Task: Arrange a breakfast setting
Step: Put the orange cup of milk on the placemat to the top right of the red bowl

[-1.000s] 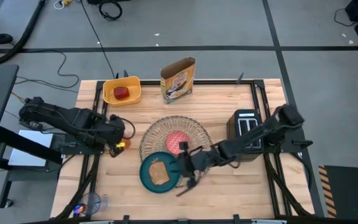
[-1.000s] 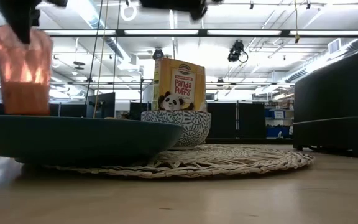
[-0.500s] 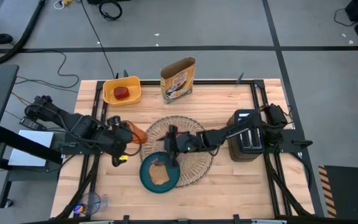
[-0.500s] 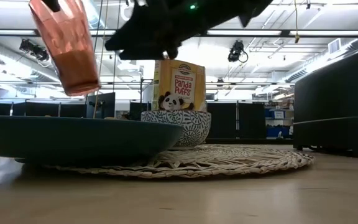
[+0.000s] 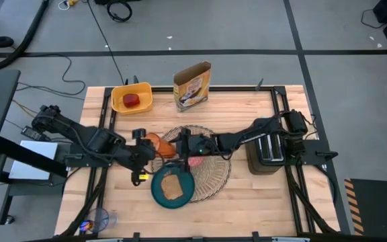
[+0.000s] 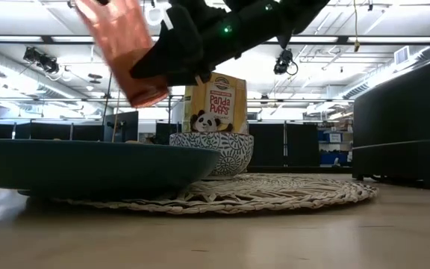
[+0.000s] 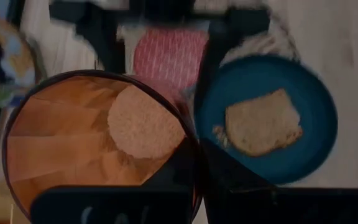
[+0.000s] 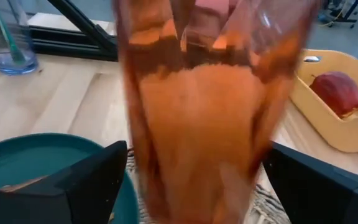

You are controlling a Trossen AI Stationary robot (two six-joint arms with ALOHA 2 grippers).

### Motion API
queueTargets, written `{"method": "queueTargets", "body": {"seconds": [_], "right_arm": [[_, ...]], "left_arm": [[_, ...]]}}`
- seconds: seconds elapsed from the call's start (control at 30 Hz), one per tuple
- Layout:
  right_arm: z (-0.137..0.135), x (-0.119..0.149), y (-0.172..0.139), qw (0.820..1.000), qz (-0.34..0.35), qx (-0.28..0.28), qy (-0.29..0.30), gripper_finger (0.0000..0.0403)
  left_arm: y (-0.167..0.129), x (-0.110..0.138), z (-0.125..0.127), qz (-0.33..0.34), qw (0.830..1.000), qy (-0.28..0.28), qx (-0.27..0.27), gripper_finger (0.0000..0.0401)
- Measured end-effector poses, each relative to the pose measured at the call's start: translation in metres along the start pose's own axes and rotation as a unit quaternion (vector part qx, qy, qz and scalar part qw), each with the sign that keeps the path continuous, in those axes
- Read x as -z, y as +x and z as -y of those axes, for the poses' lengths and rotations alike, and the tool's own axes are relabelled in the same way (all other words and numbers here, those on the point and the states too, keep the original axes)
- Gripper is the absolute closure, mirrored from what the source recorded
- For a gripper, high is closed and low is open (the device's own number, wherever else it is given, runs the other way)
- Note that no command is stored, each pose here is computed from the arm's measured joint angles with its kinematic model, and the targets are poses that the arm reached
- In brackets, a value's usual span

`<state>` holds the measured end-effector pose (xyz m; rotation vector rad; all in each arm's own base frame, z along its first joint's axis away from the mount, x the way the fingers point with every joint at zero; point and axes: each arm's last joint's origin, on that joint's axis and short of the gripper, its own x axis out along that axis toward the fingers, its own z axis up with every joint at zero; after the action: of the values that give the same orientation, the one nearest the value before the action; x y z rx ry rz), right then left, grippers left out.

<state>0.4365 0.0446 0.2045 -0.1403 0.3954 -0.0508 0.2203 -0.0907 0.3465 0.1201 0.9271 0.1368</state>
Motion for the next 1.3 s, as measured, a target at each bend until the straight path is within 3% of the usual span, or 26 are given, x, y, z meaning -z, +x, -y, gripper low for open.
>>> {"method": "queueTargets", "body": {"seconds": [0.3,0.5,0.8,1.1,1.3], "right_arm": [[0.009,0.003,0.002,1.000,-0.007,-0.019,-0.023,0.0027],[0.012,0.014,0.001,0.997,-0.068,-0.030,-0.014,0.0032],[0.013,0.013,0.001,0.998,-0.059,-0.023,-0.005,0.0079],[0.005,0.009,0.000,0.999,-0.043,0.004,-0.004,0.0079],[0.004,0.005,-0.009,0.999,-0.032,0.010,0.002,0.0079]], "left_arm": [[0.020,-0.015,-0.007,0.010,1.000,0.024,0.005,0.0387],[0.029,-0.020,-0.012,0.009,0.999,0.031,0.009,0.0387],[0.031,-0.021,-0.014,0.006,1.000,0.022,0.015,0.0386],[0.028,-0.025,-0.015,0.030,0.999,0.013,0.018,0.0334],[0.002,-0.020,-0.023,0.066,0.997,-0.001,0.033,0.0279]]}}
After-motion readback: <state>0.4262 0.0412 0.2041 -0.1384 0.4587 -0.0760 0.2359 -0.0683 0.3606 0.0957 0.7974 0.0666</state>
